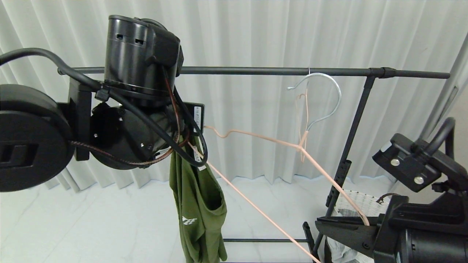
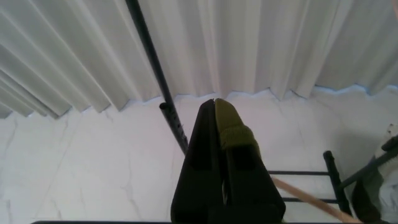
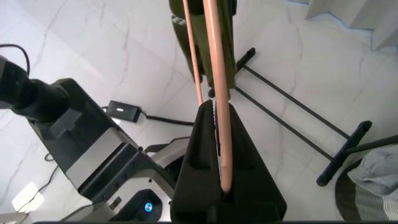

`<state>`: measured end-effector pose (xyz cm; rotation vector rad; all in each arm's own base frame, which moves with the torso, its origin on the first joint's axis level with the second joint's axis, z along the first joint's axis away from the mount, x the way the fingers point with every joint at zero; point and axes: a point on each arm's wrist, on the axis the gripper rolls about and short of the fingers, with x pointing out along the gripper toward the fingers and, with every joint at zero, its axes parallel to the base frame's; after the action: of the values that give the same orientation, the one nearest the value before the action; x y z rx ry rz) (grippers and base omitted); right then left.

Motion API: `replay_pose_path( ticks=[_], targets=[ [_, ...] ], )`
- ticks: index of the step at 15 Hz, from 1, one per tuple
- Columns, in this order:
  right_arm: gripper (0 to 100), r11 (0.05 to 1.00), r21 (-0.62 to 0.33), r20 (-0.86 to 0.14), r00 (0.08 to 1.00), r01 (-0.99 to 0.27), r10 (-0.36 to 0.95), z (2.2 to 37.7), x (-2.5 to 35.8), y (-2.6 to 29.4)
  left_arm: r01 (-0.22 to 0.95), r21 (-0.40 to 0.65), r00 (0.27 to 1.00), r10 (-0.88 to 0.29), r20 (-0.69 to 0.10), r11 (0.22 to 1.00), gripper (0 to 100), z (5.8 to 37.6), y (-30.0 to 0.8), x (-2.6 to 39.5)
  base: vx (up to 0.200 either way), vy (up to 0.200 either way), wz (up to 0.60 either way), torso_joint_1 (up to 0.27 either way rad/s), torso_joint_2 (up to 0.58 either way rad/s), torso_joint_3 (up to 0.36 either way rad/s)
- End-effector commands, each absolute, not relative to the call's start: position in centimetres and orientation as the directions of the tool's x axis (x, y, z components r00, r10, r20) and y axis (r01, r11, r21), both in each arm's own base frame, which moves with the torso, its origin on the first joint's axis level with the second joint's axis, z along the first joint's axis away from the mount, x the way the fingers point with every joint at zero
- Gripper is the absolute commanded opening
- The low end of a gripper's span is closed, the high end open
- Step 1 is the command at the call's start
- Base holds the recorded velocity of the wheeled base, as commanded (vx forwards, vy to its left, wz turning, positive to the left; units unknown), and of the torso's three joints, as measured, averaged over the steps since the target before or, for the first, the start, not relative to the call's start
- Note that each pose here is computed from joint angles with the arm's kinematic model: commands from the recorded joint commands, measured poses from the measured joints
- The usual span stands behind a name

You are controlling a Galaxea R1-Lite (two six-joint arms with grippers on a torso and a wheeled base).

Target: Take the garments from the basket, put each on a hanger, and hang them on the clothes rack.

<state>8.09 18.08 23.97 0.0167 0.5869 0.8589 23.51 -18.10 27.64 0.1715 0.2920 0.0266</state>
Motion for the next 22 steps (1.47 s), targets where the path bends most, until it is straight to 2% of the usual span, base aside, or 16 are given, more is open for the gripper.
replay_pose_path(
  ticks=[1, 13, 22],
  targets=[
    [0, 0.670, 0.241, -0.487, 0.510, -0.702, 0.709, 23.9, 8.6, 19.0, 0.024, 0.165, 0.960, 0.023, -0.278, 0.986, 0, 27.9, -18.5, 22.7, 0.000, 0.000, 0.00, 0.000, 0.00, 0.000],
    [0, 0.718, 0.233, -0.502, 0.552, -0.656, 0.666, 24.3, 12.6, 23.3, 0.178, 0.121, 0.961, -0.146, -0.236, 0.977, 0, 29.6, -20.8, 18.6, 0.000, 0.000, 0.00, 0.000, 0.00, 0.000],
    [0, 0.727, 0.224, -0.496, 0.566, -0.650, 0.659, 24.5, 13.8, 24.7, 0.286, 0.082, 0.942, -0.265, -0.205, 0.955, 0, 30.8, -22.6, 16.2, 0.000, 0.000, 0.00, 0.000, 0.00, 0.000]
  ],
)
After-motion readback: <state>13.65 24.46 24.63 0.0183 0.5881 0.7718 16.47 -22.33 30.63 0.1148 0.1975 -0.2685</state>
